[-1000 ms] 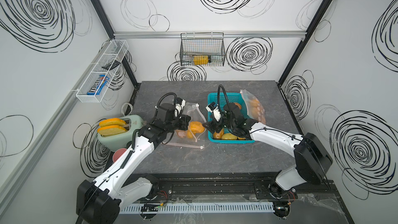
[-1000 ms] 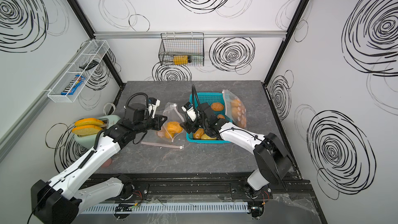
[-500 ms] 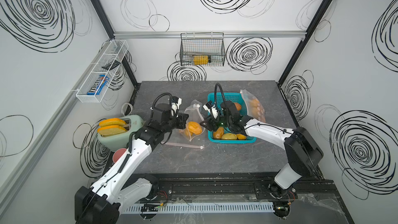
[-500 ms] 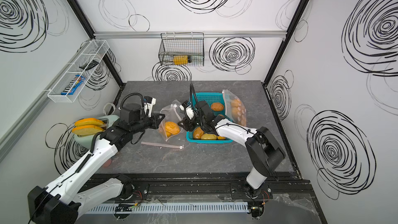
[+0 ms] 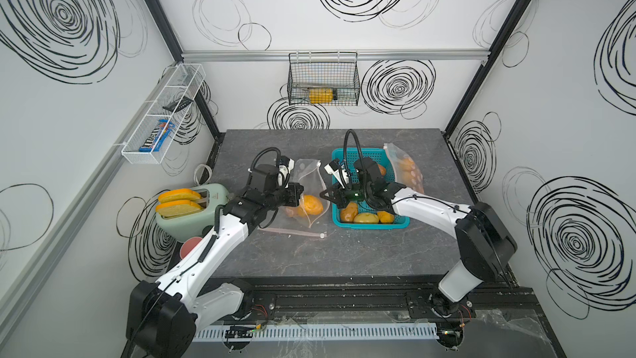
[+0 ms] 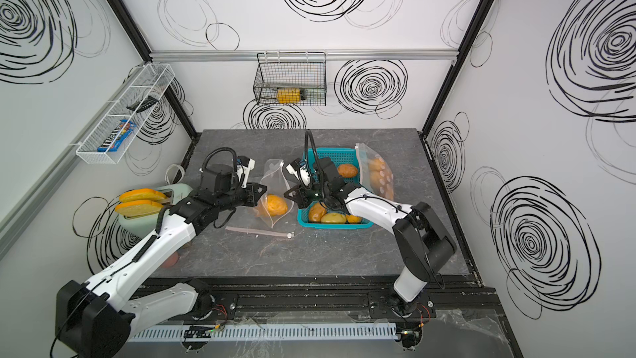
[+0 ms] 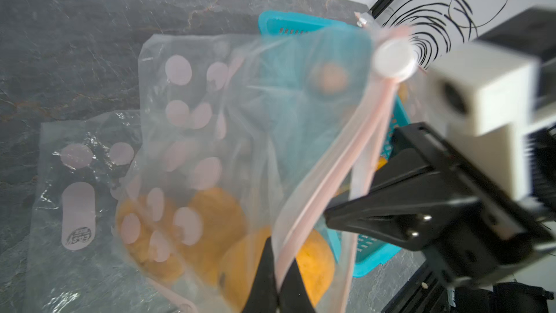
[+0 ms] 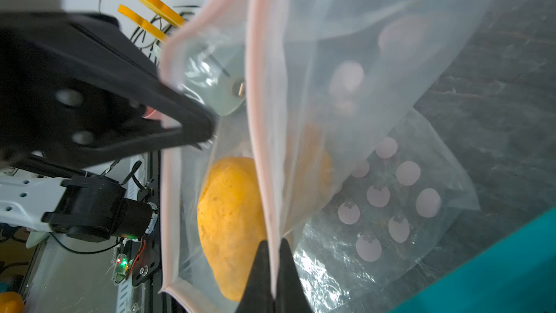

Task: Put the potatoes into a zipper bag and zip it
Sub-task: Adjust the zipper food storage bag in the zipper food storage bag.

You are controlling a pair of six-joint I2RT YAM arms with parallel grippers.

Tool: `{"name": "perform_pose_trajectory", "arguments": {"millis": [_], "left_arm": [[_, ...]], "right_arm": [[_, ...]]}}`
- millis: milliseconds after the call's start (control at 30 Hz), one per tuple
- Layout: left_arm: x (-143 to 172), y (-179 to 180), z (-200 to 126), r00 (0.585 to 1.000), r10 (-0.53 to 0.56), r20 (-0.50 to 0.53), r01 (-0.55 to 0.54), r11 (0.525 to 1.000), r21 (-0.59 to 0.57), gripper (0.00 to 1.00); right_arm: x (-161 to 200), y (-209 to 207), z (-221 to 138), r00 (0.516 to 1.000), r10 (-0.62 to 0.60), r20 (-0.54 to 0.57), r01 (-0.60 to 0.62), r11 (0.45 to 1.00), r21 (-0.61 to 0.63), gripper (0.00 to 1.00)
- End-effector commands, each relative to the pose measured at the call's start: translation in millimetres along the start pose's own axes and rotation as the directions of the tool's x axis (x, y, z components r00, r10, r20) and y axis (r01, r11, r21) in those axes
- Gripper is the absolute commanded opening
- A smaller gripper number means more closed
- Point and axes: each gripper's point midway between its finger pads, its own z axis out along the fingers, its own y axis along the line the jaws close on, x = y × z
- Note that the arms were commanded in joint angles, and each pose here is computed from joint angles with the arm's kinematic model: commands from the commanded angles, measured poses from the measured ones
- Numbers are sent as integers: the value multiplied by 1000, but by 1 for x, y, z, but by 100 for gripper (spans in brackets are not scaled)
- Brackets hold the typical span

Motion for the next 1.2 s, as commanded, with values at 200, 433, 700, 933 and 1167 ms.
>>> {"name": "perform_pose_trajectory", "arguments": {"millis": [200, 433, 700, 933, 1167], "left_arm": [[-2, -21, -2, 999, 51, -4, -51, 997, 54, 0], [-3, -26, -4, 999, 54, 4, -54, 996, 76, 0], [-10, -22, -10, 998, 51, 40, -53, 997, 51, 0], [-12, -23, -12, 998, 48, 51, -50, 997, 59, 0], [-14, -26, -14, 997, 49, 59, -53, 996, 77, 0]], "right_arm": [[-59, 39, -44, 976, -3, 219, 30, 992, -119, 0], [-49, 6, -26, 986, 30, 166, -29, 1000, -9, 0], [-49, 1, -36, 985, -55, 163, 39, 994, 102, 61], [-49, 55, -91, 915, -266, 303, 259, 964, 63, 59], [-12, 98, -65, 888, -407, 215, 432, 898, -83, 22]]}}
